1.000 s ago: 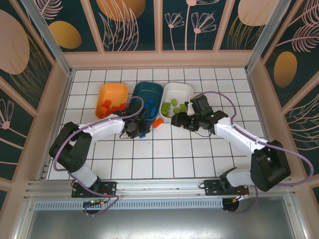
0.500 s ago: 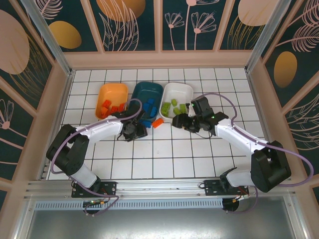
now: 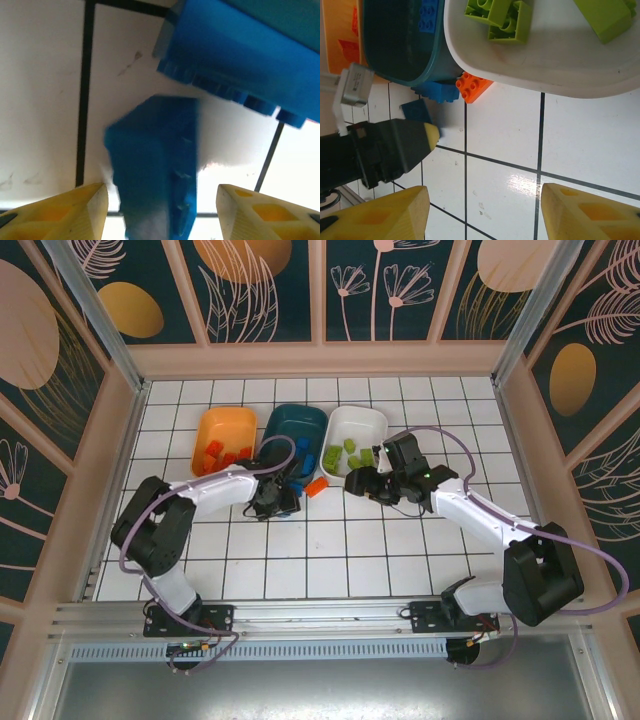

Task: Sort the legos into containers by color

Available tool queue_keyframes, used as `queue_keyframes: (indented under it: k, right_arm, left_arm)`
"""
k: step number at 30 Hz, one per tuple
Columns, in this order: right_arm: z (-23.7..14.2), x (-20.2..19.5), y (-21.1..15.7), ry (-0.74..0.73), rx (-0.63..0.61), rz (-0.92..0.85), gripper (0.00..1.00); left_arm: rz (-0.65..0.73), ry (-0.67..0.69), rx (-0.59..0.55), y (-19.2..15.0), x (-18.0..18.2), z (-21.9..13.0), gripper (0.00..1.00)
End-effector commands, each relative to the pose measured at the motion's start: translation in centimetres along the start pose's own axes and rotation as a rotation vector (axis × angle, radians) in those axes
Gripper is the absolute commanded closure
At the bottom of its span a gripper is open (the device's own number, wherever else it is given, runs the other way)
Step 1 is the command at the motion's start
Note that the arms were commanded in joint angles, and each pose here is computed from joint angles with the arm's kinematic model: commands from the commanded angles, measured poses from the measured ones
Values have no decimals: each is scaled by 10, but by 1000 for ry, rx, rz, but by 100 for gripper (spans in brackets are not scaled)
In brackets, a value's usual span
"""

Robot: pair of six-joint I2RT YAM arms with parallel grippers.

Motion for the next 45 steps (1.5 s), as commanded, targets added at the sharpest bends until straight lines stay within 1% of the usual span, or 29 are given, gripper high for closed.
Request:
queue_keyframes:
  k: [1, 2, 4, 8, 11, 13, 18, 22, 24, 26, 29, 30, 36, 38, 40, 41, 42, 45]
  right_arm:
    - [-2, 1, 0, 10, -6, 10, 39]
    - [-2, 0, -1, 10, -7, 12, 39]
    - [-3, 0, -1, 9, -9, 13, 39]
    - [-4, 0, -1, 7, -17, 13, 39]
    - [-4, -1, -2, 8, -21, 15, 39]
    - [-4, -1, -3, 13, -21, 20, 39]
    - [-2, 1, -4, 26, -21, 27, 39]
    - [0, 2, -3, 33, -21, 29, 39]
    - [2, 3, -2, 39, -18, 31, 40]
    - [3, 5, -2, 40, -17, 30, 40]
    - [1, 7, -1, 39, -20, 31, 40]
    - [0, 7, -2, 40, -20, 31, 39]
    - [-9, 8, -5, 28, -36, 37, 39]
    - [-11, 6, -8, 29, -40, 45, 40]
    - [-10, 10, -13, 39, -32, 45, 40]
    - [-8, 13, -16, 43, -26, 42, 40]
    - [-5, 15, -19, 46, -16, 42, 40]
    - [7, 19, -28, 52, 25, 51, 40]
  left_arm:
    - [40, 15, -9, 6, -7, 6, 43]
    - [43, 17, -7, 6, -7, 7, 44]
    - [46, 20, -1, 7, -8, 10, 51]
    - [49, 21, 5, 4, -5, 7, 71]
    - [47, 21, 3, 0, 1, -2, 72]
    - [44, 20, 3, -3, 5, -9, 75]
    - [31, -31, -44, -5, 8, -50, 78]
    - [46, -107, -115, 11, -13, -89, 78]
    - [68, -124, -142, 24, -28, -101, 78]
    - [96, -117, -163, 40, -42, -106, 78]
    - [129, -110, -196, 68, -61, -108, 78]
    - [133, -88, -188, 77, -64, -97, 78]
    - [148, -46, -187, 122, -76, -69, 77]
    - [163, -33, -193, 132, -80, -63, 72]
    - [171, -18, -190, 138, -84, -59, 62]
    - [172, -22, -190, 139, -86, -61, 55]
    - [169, -32, -196, 139, -87, -65, 51]
    - [144, -67, -223, 136, -86, -83, 44]
Point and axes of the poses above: each hand's point on the last joint's axis, 136 mm out from that joint toward the fingers, its own z axis out along the fingers, its own x axis along the line the jaws close on, y = z × x, the point moved 1 cm from there along -z, back along the fingers, and after that the axes turned 9 degrees about -z, right-handed, at the moved point
